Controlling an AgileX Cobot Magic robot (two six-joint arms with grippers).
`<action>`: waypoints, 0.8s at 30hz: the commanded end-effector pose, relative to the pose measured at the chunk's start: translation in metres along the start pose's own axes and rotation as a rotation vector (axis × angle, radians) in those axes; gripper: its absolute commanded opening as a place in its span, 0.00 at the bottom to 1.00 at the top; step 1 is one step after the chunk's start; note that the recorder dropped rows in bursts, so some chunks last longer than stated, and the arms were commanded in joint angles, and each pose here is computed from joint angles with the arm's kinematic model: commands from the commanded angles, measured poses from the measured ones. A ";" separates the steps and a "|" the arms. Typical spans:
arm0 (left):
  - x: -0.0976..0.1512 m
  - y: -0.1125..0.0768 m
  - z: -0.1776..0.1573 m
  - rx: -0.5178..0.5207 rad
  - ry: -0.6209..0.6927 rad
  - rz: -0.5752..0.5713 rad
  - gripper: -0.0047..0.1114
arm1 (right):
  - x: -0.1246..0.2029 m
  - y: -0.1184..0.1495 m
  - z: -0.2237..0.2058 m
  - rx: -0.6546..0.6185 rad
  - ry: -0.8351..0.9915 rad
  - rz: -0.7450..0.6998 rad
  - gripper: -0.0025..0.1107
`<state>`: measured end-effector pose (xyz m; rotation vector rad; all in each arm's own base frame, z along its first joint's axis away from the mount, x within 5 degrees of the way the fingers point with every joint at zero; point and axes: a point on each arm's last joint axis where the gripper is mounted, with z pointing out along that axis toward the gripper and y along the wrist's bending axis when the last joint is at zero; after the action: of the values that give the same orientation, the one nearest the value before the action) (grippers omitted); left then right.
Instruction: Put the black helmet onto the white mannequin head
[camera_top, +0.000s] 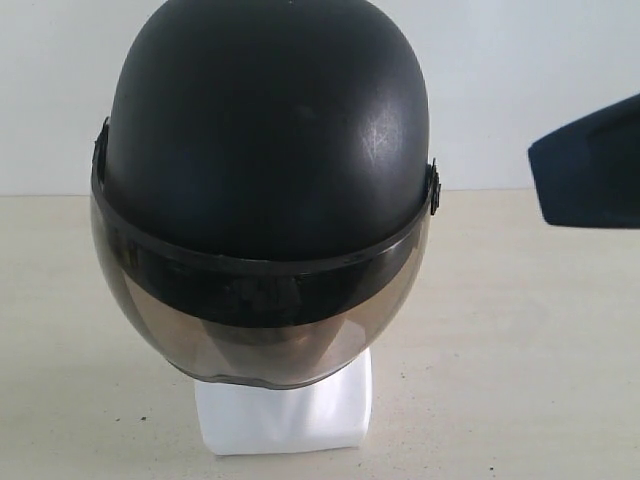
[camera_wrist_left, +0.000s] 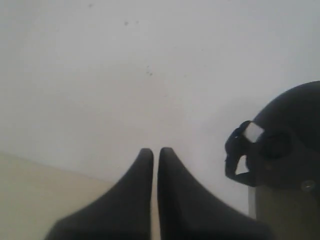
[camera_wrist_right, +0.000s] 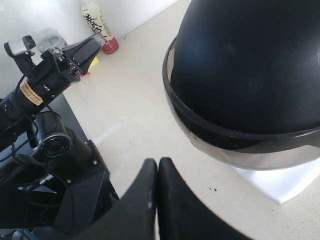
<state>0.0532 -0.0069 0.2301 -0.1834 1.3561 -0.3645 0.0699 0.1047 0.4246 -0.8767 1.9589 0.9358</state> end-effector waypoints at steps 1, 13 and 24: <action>-0.006 -0.001 -0.001 0.012 -0.102 0.136 0.08 | -0.001 0.001 -0.002 -0.001 -0.013 -0.004 0.02; 0.013 0.011 -0.001 -0.093 0.093 0.281 0.08 | -0.001 0.001 -0.002 -0.001 -0.013 -0.004 0.02; 0.034 0.018 -0.006 -0.137 0.341 0.270 0.08 | -0.001 0.001 -0.002 -0.001 -0.013 -0.004 0.02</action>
<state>0.0556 -0.0003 0.1937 -0.0267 1.7064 -0.0344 0.0699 0.1047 0.4246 -0.8767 1.9589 0.9358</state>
